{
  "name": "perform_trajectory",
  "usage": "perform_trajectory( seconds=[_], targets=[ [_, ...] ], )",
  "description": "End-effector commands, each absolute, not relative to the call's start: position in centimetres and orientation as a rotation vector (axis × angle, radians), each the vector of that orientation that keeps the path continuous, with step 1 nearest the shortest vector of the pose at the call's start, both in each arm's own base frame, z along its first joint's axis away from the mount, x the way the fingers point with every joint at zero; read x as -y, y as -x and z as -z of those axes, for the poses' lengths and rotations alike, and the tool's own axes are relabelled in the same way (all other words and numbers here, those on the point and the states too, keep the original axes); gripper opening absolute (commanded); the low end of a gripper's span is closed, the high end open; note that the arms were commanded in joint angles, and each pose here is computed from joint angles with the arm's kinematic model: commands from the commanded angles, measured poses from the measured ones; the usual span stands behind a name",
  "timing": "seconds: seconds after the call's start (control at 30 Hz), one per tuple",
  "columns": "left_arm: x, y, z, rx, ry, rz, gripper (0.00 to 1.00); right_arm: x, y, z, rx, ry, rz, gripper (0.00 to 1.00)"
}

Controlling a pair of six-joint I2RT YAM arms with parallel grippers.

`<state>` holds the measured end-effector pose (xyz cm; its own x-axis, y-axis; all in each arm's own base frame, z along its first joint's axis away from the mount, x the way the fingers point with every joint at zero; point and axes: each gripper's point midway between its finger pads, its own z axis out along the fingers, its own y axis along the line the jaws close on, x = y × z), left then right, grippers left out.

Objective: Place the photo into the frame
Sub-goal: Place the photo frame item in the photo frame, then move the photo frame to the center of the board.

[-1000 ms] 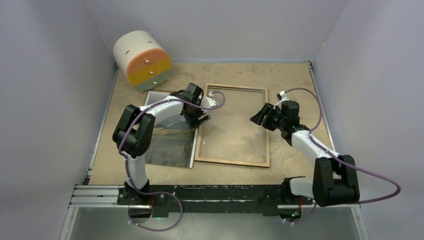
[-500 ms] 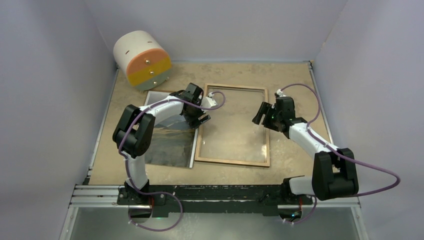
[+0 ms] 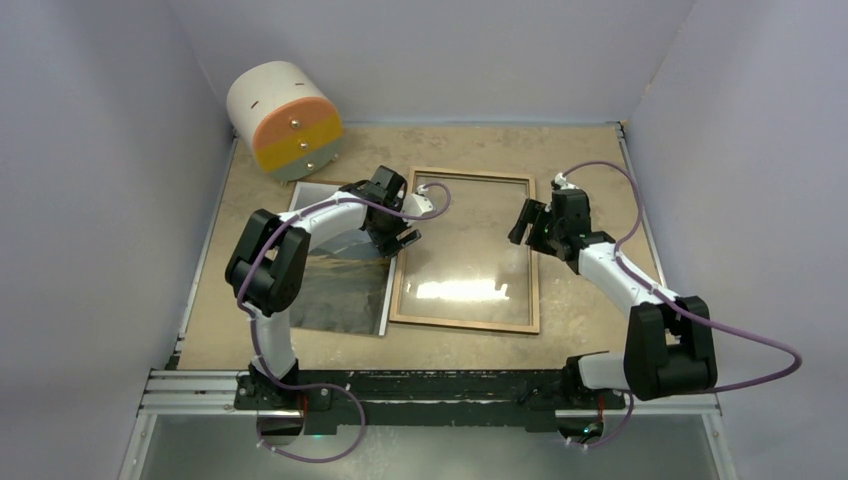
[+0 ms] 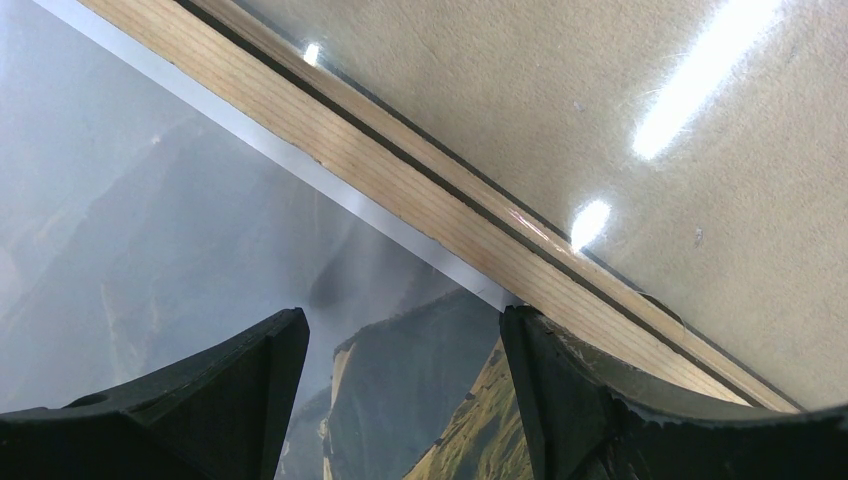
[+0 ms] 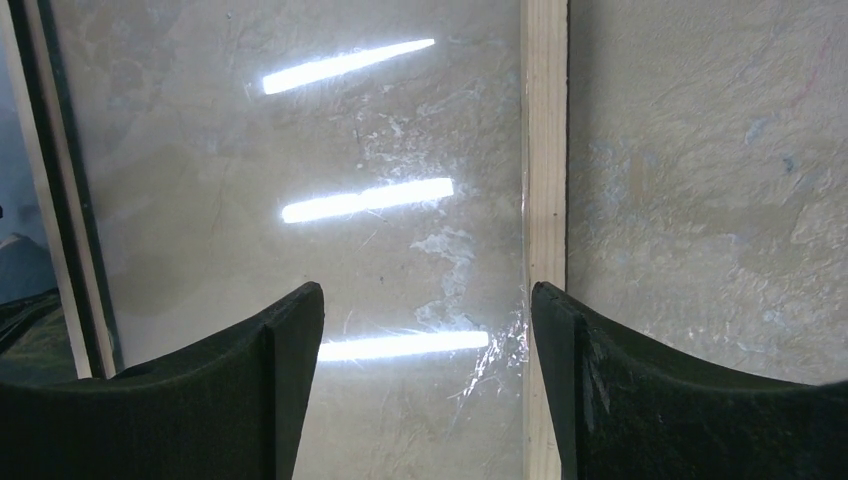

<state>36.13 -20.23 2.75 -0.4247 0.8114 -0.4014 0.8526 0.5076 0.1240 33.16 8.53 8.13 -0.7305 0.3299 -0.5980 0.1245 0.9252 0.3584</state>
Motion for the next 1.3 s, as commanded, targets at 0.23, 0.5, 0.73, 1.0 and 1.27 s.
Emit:
perform_trajectory(
  seconds=[0.23, 0.5, 0.73, 1.0, 1.27],
  targets=[
    [22.2, -36.8, -3.7, -2.294, -1.369, 0.202, 0.75, -8.2, -33.0, -9.9, -2.359, -0.384, -0.375, 0.79],
    [25.0, -37.2, -4.6, -2.244, -1.394, 0.208, 0.75, -8.3, -32.8, -11.0, -2.341, -0.433, -0.417, 0.88],
    [25.2, -38.8, -5.4, -2.238, -1.366, 0.156, 0.75, -8.9, -32.7, -12.4, -2.299, -0.405, -0.491, 0.89],
    [19.1, -41.9, -14.0, -2.229, -1.182, 0.164, 0.77, -16.5, -34.6, -16.3, -2.24, -0.283, -0.615, 0.85],
    [1.4, -41.6, -13.9, -2.38, -0.954, -0.098, 0.76, -31.7, -35.4, -16.4, -2.303, -0.012, -0.782, 0.81]
  ],
)
